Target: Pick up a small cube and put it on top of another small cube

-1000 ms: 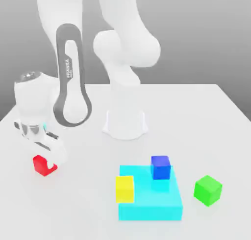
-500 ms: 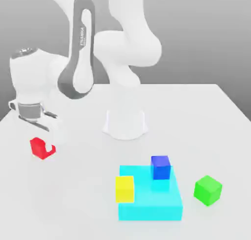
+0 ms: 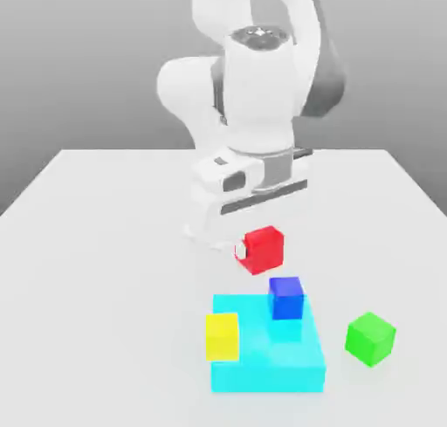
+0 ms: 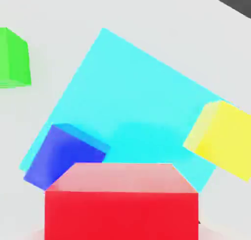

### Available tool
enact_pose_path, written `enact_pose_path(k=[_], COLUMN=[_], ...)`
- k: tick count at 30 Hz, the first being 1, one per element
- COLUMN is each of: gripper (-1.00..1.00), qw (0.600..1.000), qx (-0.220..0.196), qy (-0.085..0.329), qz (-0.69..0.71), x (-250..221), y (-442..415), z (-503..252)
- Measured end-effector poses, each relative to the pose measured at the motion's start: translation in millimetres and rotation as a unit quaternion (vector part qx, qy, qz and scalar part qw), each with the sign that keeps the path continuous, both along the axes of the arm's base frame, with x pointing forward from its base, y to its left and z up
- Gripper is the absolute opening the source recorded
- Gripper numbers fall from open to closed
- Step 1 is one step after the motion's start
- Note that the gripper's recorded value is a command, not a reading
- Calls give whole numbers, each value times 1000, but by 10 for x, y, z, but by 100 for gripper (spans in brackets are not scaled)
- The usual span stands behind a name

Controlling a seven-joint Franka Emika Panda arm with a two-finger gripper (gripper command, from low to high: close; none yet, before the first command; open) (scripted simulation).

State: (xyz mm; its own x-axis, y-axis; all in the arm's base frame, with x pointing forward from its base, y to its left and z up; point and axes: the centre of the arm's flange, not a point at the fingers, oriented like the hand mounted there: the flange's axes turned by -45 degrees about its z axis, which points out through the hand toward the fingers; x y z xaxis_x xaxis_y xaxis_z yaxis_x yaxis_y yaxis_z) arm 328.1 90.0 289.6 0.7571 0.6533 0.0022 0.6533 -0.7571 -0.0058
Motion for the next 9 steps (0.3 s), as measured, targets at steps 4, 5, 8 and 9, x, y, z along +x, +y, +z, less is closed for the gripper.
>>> enact_pose_path(k=[4, 5, 8, 9], gripper=[-100, -100, 100, 100], qw=[1000, 1000, 1000, 1000], qx=[-3, -3, -3, -3], qy=[-1, -1, -1, -1], qz=[14, 15, 15, 15], x=[-16, -23, -31, -30], y=[73, 75, 75, 75], z=[-359, -461, -527, -527])
